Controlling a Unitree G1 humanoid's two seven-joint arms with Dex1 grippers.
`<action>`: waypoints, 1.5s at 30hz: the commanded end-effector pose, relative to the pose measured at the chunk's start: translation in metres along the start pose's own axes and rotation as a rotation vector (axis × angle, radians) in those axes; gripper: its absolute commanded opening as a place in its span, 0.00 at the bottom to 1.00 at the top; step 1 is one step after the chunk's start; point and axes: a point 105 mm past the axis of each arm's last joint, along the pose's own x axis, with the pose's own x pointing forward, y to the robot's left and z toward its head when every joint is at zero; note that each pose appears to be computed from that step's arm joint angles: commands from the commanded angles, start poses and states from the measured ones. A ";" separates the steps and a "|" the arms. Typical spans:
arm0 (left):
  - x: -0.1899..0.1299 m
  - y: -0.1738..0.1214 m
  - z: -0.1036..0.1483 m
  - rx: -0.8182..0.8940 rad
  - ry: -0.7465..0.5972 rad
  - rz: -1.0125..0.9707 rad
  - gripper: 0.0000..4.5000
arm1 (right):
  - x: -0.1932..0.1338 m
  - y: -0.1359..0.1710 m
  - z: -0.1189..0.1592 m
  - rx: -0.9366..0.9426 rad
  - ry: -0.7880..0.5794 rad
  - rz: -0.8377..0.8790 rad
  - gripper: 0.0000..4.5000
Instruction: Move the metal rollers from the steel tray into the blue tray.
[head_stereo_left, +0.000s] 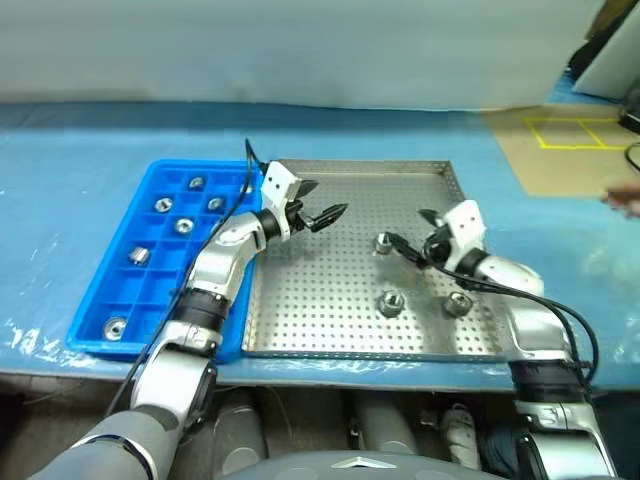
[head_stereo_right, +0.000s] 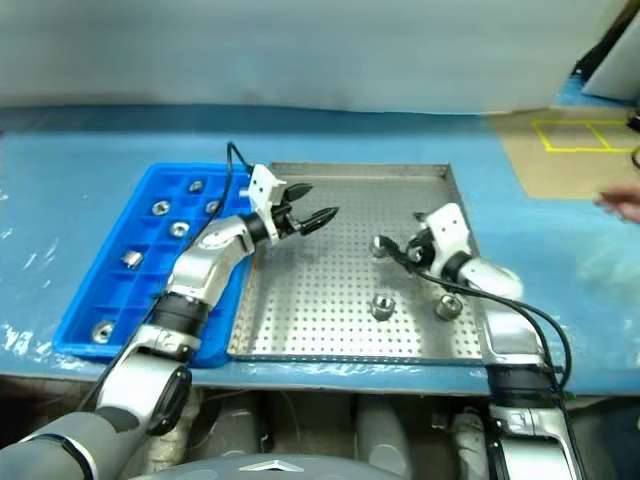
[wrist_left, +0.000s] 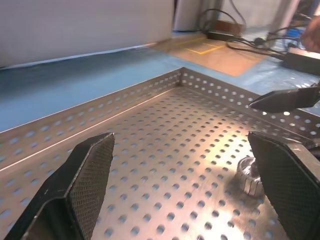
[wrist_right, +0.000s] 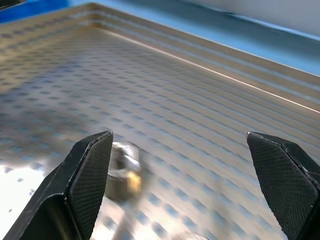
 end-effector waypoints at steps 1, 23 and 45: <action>0.016 -0.003 -0.002 0.013 0.018 -0.043 1.00 | -0.018 -0.012 0.015 -0.028 -0.047 -0.125 1.00; 0.022 0.012 -0.062 0.006 0.319 0.065 0.36 | -0.055 -0.010 0.003 -0.016 0.004 -0.296 1.00; -0.062 0.051 -0.012 -0.054 0.008 0.433 0.36 | 0.059 0.041 0.031 -0.053 -0.094 0.186 1.00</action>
